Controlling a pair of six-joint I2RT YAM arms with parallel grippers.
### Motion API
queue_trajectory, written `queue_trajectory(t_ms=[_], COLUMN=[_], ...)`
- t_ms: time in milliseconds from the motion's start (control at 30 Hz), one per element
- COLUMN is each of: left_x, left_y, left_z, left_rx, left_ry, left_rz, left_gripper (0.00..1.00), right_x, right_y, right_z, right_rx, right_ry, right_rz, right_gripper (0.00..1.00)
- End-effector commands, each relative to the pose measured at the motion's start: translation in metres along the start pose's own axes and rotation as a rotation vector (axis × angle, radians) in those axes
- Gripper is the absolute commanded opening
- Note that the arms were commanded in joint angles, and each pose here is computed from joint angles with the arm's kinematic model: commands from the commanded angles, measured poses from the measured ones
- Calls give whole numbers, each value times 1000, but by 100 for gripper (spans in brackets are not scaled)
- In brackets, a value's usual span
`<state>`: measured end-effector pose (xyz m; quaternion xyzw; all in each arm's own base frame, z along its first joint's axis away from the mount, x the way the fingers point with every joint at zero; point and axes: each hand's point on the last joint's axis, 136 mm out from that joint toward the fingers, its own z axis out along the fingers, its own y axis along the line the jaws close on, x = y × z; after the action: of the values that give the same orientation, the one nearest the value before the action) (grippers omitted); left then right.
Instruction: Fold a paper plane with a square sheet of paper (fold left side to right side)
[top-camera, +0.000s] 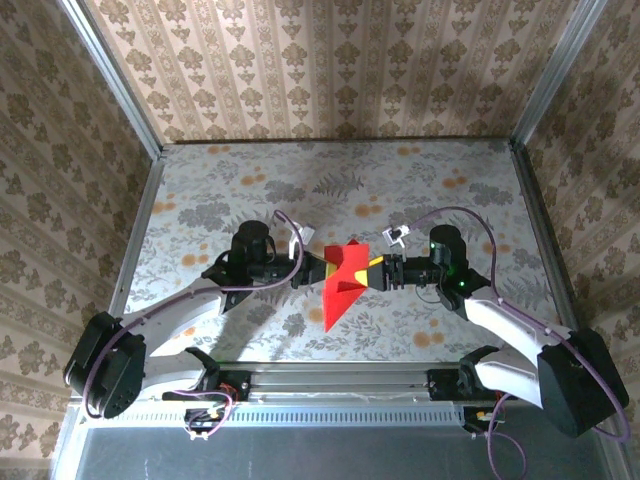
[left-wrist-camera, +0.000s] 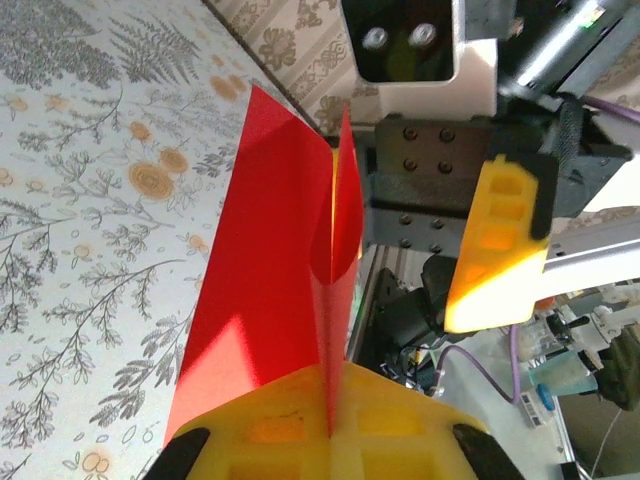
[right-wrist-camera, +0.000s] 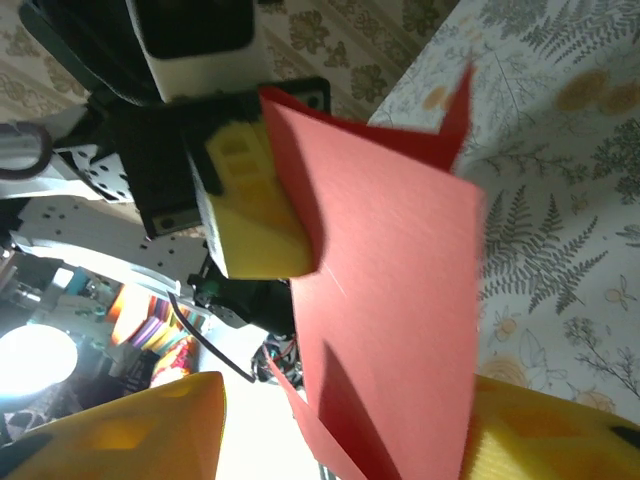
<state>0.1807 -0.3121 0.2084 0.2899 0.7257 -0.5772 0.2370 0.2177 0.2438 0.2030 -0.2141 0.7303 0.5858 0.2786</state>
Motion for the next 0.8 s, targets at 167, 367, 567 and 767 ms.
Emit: queue_trajectory(t_ms=[167, 367, 567, 767], left_x=[11, 11, 16, 34], left_y=[13, 16, 27, 72], left_z=[-4, -3, -3, -4], left_rx=[-40, -42, -66, -221], left_ry=[18, 18, 29, 66], left_rz=[-10, -19, -49, -114], left_gripper=[0, 0, 14, 45], right_x=[-14, -20, -21, -3], right_y=[5, -7, -29, -77], right_z=[1, 6, 9, 15], right_rx=[6, 42, 120, 250], right_ry=[7, 6, 4, 58], right_rz=[-56, -34, 0, 77], right_gripper=[39, 24, 6, 0])
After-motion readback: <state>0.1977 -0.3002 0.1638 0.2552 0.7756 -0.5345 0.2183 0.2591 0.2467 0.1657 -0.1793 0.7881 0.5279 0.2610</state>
